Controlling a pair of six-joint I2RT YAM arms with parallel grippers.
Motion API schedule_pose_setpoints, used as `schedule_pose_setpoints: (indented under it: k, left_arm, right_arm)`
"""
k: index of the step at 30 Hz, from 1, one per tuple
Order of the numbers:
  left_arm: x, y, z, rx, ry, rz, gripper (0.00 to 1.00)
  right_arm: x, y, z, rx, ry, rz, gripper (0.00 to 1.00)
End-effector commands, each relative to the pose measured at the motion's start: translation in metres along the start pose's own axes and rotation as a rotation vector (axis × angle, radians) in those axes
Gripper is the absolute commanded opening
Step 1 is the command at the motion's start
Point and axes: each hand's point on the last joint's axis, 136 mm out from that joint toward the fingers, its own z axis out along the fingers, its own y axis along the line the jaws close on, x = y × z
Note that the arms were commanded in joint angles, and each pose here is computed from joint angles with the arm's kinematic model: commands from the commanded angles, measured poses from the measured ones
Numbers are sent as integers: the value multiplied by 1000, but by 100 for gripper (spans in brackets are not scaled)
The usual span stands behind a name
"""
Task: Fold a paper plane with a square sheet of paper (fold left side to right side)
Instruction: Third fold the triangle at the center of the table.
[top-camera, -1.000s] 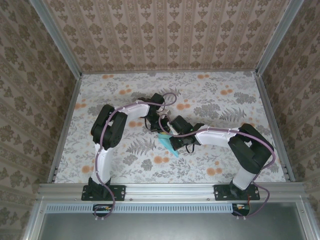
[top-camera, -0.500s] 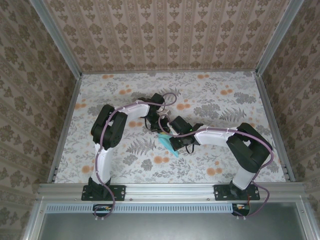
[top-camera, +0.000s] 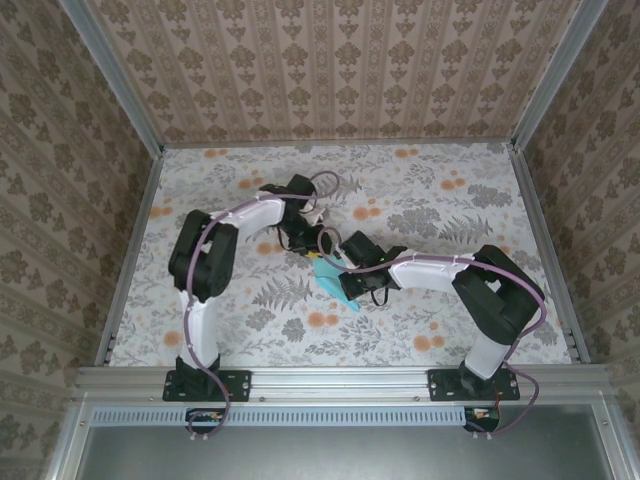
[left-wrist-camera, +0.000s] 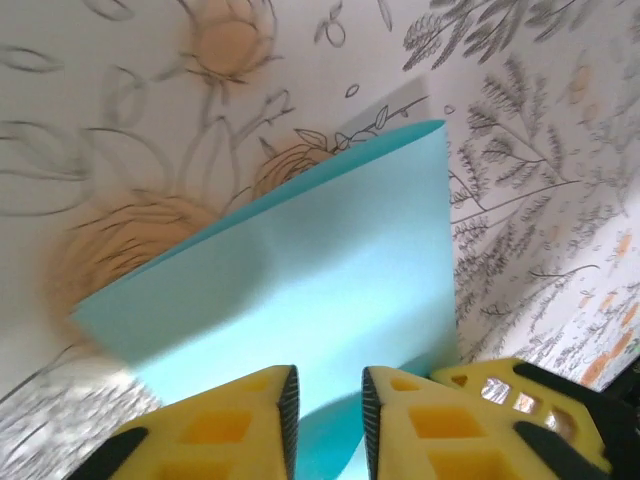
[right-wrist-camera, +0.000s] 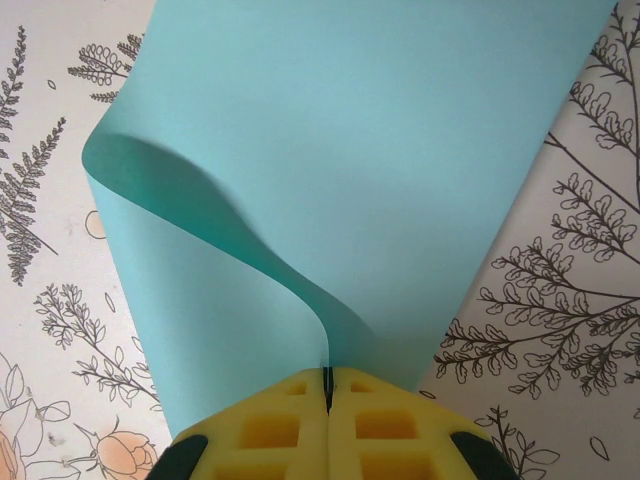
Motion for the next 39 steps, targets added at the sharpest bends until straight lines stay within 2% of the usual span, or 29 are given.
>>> schedule_pose_setpoints:
  k: [1, 6, 9, 26, 39]
  left_arm:
    - [15, -6, -23, 25, -36, 24, 20]
    - [38, -24, -16, 183, -40, 22, 13]
    - [50, -34, -8, 215, -25, 39, 13]
    - [68, -27, 31, 184, 55, 10, 11]
    - [82, 0, 49, 102, 91, -26, 10]
  right_arm:
    - [29, -7, 11, 17, 111, 13, 0]
    - [29, -6, 12, 13, 115, 14, 0]
    - [31, -6, 11, 16, 119, 12, 0]
    - [31, -6, 11, 16, 123, 13, 0]
    - [33, -7, 13, 19, 131, 13, 0]
